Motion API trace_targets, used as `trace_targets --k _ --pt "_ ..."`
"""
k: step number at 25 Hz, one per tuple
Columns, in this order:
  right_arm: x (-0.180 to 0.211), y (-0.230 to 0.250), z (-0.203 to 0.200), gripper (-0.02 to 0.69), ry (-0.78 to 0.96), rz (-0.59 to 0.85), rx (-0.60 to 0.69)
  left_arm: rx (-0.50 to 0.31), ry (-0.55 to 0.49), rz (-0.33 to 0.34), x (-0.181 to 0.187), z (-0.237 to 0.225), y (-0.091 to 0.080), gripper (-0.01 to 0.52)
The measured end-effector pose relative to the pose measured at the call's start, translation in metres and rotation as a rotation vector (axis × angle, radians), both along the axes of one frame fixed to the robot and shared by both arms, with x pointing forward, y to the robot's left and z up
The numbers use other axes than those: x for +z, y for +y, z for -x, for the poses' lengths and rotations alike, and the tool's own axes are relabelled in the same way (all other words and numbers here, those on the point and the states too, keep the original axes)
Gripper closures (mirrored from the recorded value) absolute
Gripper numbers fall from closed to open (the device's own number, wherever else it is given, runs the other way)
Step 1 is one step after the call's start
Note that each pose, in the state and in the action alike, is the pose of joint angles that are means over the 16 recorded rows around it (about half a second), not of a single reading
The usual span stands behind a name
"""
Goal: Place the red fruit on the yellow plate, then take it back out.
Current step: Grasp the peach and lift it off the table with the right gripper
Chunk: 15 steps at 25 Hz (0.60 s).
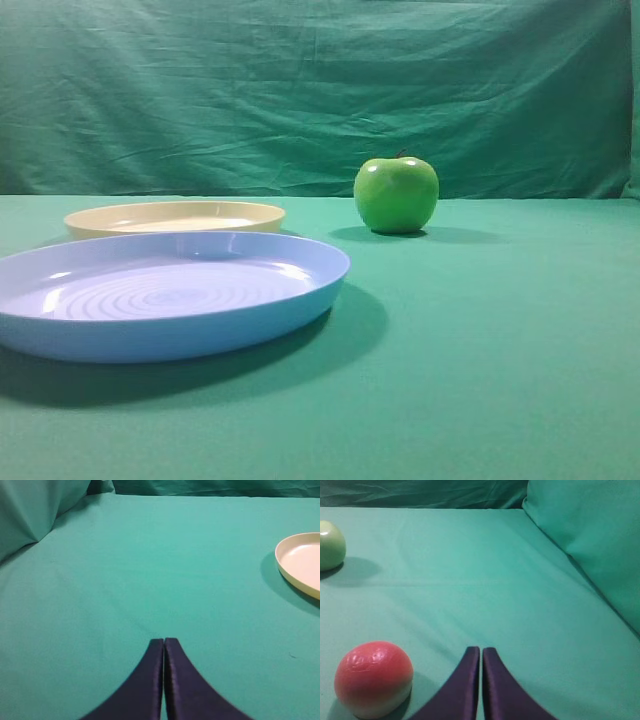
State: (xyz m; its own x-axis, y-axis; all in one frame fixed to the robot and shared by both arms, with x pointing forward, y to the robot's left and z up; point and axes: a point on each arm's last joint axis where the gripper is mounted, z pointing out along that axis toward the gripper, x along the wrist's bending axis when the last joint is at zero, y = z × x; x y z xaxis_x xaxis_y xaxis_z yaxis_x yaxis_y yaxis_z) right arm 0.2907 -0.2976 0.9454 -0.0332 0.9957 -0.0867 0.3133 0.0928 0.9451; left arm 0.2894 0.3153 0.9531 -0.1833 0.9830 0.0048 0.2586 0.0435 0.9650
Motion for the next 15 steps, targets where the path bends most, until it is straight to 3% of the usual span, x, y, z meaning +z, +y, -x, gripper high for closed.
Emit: trace_targets --k 15 --pt "0.0000 0.0000 0.0000 0.665 0.000 0.000 0.000 0.000 0.000 0.000 0.0000 0.0000 0.0000 0.514"
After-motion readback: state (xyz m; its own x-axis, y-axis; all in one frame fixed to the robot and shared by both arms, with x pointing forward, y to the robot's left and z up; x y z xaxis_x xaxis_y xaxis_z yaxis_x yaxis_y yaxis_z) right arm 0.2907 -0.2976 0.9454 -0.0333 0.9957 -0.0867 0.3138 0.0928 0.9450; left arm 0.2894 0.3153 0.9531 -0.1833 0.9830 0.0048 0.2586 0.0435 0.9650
